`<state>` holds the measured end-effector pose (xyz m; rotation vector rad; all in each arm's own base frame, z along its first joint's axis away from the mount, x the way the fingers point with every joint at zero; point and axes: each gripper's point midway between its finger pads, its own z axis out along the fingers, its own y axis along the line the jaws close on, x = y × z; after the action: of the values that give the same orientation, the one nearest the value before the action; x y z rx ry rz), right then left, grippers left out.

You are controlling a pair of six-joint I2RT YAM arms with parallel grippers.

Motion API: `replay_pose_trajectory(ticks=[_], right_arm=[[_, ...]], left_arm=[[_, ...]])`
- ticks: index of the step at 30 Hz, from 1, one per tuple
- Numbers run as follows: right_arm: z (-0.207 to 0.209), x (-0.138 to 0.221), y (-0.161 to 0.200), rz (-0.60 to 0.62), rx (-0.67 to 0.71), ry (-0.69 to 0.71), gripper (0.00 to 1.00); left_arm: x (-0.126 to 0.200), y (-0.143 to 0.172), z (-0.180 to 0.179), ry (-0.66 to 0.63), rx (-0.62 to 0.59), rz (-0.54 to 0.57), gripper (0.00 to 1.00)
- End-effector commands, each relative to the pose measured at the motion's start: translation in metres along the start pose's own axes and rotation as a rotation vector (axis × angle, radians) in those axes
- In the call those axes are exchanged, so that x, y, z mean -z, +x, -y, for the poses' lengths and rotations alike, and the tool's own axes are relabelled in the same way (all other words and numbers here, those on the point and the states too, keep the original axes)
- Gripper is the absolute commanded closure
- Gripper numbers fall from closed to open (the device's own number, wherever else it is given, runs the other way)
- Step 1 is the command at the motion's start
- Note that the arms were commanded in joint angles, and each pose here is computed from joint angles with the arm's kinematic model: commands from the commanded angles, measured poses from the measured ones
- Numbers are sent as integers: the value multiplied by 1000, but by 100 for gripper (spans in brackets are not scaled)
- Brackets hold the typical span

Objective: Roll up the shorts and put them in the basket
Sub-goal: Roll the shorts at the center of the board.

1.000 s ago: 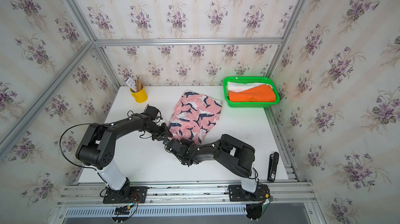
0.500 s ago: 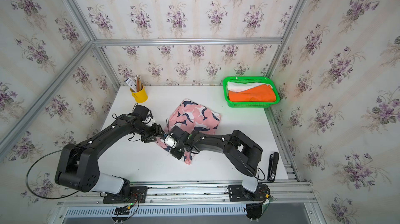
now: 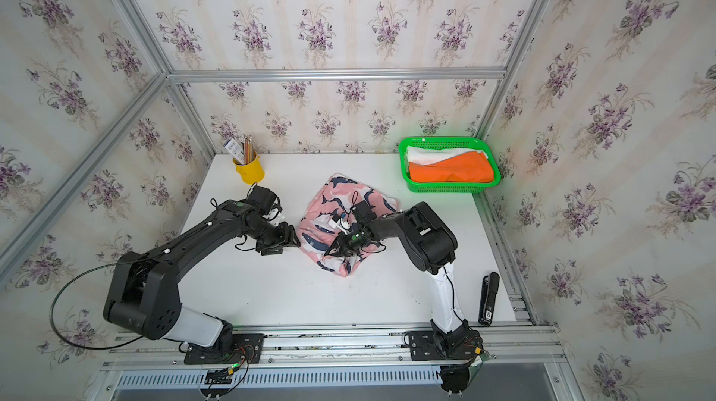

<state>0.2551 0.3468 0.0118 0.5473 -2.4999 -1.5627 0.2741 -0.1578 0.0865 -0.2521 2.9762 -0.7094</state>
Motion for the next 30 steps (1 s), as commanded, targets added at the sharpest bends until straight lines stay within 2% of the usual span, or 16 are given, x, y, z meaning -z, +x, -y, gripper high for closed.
replay_pose_trajectory(ticks=[1, 7, 9, 11, 14, 15, 17, 20, 25, 30], right_arm=[[37, 0, 17, -24, -110, 143, 96], [35, 5, 26, -35, -93, 170, 90], [35, 11, 28, -42, -83, 212, 87], [36, 22, 28, -30, -53, 316, 83], [22, 47, 19, 30, 52, 505, 68], [14, 56, 17, 46, 89, 557, 62], [3, 72, 16, 60, 125, 640, 59], [-16, 86, 18, 67, 182, 708, 60], [-48, 58, 36, 50, 251, 557, 71], [9, 44, 61, 0, 152, 645, 81]], left_arm=[[-11, -22, 16, 98, 58, 75, 28], [-42, -47, 4, 50, 96, 109, 25], [-52, -54, -3, 19, 98, 104, 28], [-63, -54, -11, -27, 96, 69, 34], [-77, -48, -26, -87, 95, 9, 42], [-81, -45, -30, -95, 97, -8, 44], [-86, -40, -35, -104, 97, -33, 44], [-89, -35, -39, -112, 96, -50, 44], [-89, -31, -41, -121, 87, -62, 44], [-85, -32, -42, -121, 84, -60, 44]])
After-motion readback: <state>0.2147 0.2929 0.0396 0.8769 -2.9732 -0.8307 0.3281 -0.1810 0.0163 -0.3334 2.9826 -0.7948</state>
